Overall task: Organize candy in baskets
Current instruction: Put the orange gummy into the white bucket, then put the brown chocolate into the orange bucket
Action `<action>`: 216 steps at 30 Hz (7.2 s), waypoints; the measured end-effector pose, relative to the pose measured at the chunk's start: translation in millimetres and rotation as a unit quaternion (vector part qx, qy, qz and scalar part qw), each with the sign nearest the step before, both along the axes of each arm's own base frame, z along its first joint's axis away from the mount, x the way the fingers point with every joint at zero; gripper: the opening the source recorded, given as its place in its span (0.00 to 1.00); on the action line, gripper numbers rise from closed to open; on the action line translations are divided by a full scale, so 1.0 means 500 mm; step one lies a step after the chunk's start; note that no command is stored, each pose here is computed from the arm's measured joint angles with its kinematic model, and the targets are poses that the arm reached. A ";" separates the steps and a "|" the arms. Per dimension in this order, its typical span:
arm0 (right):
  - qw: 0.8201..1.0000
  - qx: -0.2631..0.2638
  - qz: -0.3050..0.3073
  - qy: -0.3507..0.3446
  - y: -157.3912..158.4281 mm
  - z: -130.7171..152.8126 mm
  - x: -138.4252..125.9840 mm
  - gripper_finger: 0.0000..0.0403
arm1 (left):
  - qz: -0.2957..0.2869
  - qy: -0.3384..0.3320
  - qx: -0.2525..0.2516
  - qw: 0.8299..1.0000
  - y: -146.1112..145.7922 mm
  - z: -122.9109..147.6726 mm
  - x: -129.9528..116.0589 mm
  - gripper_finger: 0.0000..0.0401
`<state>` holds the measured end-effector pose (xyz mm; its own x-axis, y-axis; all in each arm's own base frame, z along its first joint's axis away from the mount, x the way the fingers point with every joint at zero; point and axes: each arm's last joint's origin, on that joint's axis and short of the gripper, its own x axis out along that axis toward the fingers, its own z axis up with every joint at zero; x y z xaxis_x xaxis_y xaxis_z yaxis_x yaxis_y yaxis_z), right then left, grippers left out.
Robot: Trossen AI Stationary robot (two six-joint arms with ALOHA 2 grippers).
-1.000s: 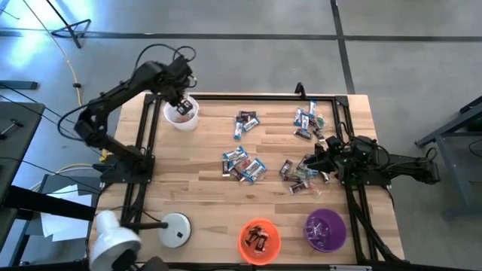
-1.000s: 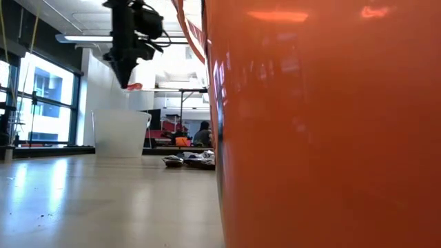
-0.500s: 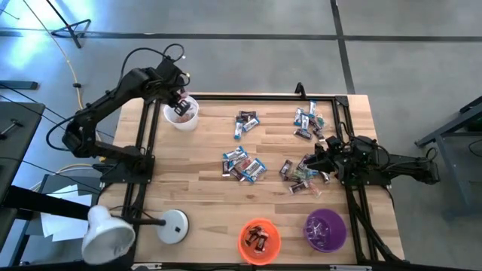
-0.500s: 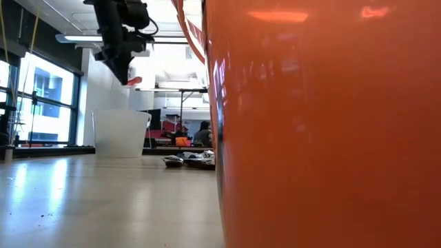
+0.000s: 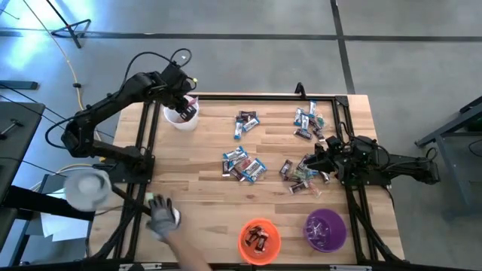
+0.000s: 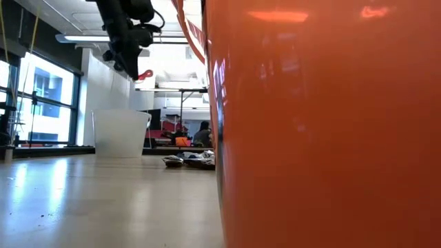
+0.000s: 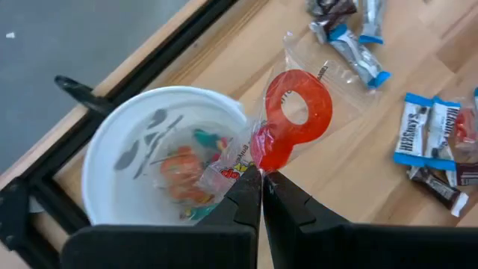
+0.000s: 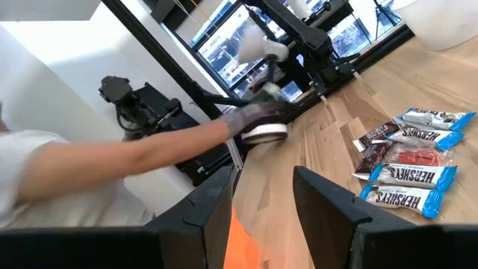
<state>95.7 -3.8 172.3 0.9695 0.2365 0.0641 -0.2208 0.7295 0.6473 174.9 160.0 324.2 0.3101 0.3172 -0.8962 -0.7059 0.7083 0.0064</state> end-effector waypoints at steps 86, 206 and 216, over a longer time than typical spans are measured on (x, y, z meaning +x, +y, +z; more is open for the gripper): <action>1.000 0.000 0.000 0.000 0.000 0.000 0.000 0.34 | -0.118 -0.113 -0.079 0.983 0.037 -0.145 0.190 0.32; 1.000 0.000 0.000 0.000 0.000 0.000 0.000 0.34 | -0.322 -0.062 -0.053 0.943 0.192 -0.367 0.320 0.05; 1.000 0.000 0.000 0.000 0.000 0.000 0.000 0.34 | -0.317 -0.073 -0.008 0.946 0.187 -0.272 0.296 0.05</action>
<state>95.7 -3.8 172.3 0.9695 0.2366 0.0644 -0.2210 0.7294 0.6474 322.8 253.7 188.0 0.5551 0.0131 -0.8317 -0.1322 0.9886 -0.0726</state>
